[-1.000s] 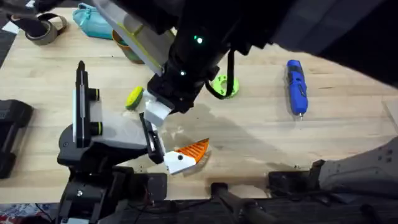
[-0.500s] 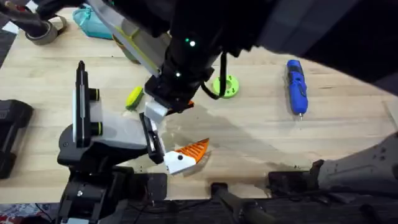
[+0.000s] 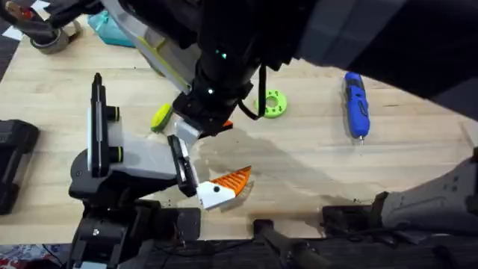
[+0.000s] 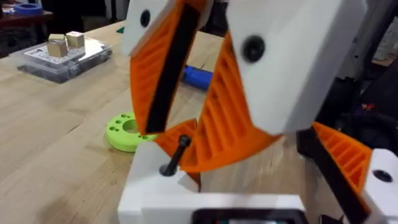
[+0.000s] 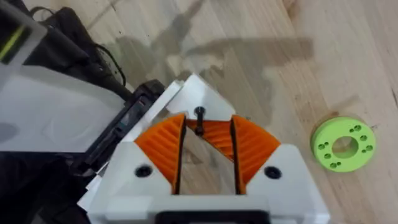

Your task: Pick up the gripper from the table and insert it into the empty holder that is missing its gripper. Then pick up a screw, insert it into the mounting hole, and use the screwdriver to tighten it. Finally, clean up the table by picking up the vegetable and placing it into the bucket.

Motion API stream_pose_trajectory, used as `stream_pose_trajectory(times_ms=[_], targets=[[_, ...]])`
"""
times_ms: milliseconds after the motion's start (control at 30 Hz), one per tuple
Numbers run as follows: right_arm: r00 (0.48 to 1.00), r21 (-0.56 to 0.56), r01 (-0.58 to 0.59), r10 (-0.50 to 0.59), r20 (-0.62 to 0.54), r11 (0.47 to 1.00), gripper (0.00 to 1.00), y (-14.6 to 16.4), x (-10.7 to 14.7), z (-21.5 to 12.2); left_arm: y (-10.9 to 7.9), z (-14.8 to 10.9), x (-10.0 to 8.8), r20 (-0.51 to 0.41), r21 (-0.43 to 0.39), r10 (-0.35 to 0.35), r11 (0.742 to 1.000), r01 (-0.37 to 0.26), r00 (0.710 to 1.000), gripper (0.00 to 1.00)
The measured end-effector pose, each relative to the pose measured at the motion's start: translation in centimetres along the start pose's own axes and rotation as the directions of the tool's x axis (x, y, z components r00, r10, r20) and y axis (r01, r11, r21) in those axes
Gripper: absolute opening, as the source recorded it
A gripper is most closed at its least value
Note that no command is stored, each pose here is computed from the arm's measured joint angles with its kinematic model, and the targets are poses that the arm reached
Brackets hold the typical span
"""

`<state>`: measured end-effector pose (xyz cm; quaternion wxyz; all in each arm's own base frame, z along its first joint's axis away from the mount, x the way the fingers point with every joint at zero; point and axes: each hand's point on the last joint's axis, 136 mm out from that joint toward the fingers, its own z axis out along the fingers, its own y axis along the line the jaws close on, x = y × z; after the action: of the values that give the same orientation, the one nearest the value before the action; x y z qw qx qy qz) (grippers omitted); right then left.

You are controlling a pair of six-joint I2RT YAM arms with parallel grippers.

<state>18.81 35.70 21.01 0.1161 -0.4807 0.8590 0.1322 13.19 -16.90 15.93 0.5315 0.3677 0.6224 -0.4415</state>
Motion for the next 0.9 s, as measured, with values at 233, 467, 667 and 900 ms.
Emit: stream_pose_trajectory(times_ms=[233, 467, 667, 900], targets=[[1.000, 0.000, 0.000, 0.000, -0.001, 1.000, 0.395, 0.00, 0.03, 0.00, 0.00, 0.00, 0.00, 0.000, 0.000, 0.000, 1.000, 0.000, 1.000, 0.988], [1.000, 0.000, 0.000, 0.000, -0.001, 1.000, 0.371, 0.00, 0.03, -0.01, 0.00, 0.00, 0.00, 0.000, 0.000, 0.000, 1.000, 0.000, 1.000, 0.988], [1.000, 0.000, 0.000, 0.000, -0.001, 1.000, 0.352, 0.00, 0.04, -0.01, 0.00, 0.00, 0.00, 0.000, 0.000, 0.000, 1.000, 0.000, 1.000, 0.988], [1.000, 0.000, 0.000, 0.000, 0.000, 1.000, 0.299, 0.00, 0.01, -0.01, 0.00, 0.00, 0.00, 0.000, 0.000, 0.000, 1.000, 0.000, 1.000, 0.987]])
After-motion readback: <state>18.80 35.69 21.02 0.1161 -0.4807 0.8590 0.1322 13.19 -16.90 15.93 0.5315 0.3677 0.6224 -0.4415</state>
